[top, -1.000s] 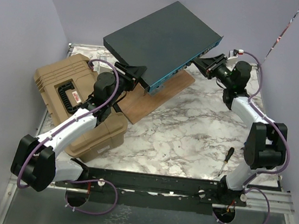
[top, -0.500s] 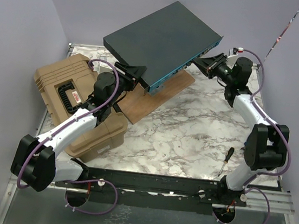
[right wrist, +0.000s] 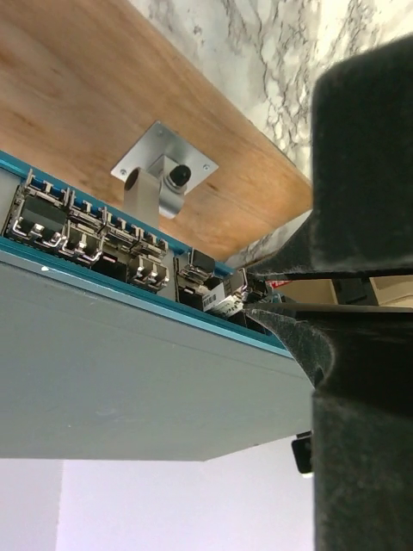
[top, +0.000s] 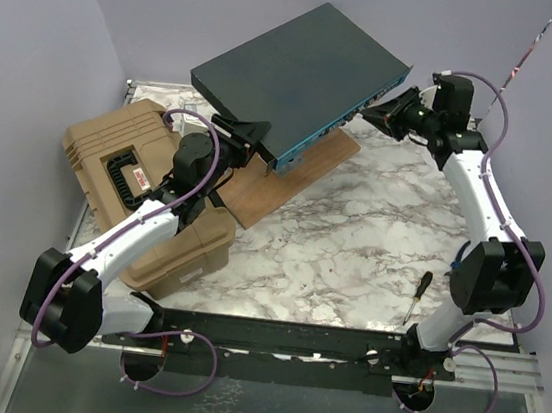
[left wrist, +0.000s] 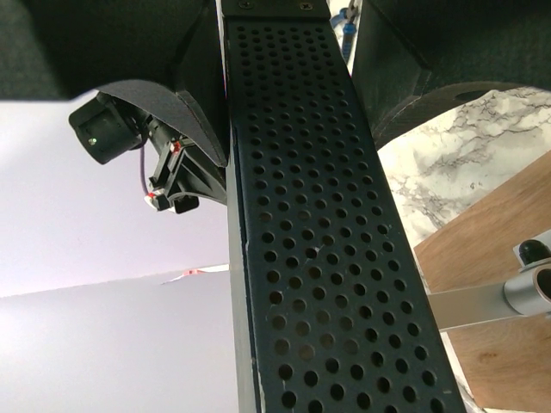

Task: Insert the plug into the switch port
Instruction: Adjust the plug at the switch port.

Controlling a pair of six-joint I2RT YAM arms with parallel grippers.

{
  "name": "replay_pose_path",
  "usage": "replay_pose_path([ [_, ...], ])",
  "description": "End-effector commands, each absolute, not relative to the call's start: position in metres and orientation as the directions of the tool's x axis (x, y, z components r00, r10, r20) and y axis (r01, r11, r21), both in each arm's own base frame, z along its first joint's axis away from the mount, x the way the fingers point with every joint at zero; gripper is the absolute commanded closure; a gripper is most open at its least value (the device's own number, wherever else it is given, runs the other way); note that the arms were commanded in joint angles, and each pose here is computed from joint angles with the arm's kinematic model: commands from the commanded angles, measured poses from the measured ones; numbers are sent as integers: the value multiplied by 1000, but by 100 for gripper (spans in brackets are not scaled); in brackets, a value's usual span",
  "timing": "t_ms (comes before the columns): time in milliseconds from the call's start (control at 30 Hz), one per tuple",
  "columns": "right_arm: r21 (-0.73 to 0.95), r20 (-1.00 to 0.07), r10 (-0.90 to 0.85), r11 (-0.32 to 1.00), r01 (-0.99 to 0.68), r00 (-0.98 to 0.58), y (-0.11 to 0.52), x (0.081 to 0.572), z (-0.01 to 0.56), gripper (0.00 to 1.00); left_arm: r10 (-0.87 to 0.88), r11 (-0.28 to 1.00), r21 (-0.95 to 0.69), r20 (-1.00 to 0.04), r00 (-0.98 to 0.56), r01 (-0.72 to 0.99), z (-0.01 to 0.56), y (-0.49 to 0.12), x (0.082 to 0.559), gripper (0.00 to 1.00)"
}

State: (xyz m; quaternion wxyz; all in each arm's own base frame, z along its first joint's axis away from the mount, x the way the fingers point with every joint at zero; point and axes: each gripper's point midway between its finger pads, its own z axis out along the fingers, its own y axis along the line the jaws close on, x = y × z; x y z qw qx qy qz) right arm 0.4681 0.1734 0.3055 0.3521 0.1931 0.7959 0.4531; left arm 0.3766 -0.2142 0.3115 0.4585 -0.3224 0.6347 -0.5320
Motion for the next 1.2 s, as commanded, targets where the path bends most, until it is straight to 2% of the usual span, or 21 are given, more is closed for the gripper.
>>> replay_pose_path([
  [0,784,-467,621,620,30,-630,149,466,316,97,-884,279,-952,-305,-355,124,327,-207,362,100],
  [267,730,-559,560,682,-44,-612,153,466,339,95,-883,283,-951,-310,-352,126,328,-206,361,100],
  [333,724,-578,542,685,-77,-610,155,465,342,89,-883,284,-951,-310,-352,124,327,-206,361,100],
  [433,669,-673,480,719,-187,-563,154,460,347,74,-883,283,-951,-310,-352,126,327,-205,360,100],
  [533,506,-839,333,769,-391,-430,153,451,354,63,-883,280,-951,-309,-353,131,330,-206,358,100],
  [667,181,-983,137,770,-612,-120,155,429,355,58,-883,276,-952,-307,-355,135,332,-206,358,100],
  [767,-41,-992,48,754,-656,117,155,418,358,54,-882,275,-952,-306,-358,137,333,-207,358,100],
  [867,-154,-979,-28,747,-647,201,154,422,349,55,-881,272,-952,-305,-362,140,334,-209,359,100],
  [1033,-247,-943,-47,762,-599,330,150,426,347,55,-880,271,-953,-303,-365,139,334,-211,360,100],
  [1167,-263,-934,-48,760,-594,353,152,431,344,57,-881,271,-953,-302,-363,134,333,-211,362,100],
])
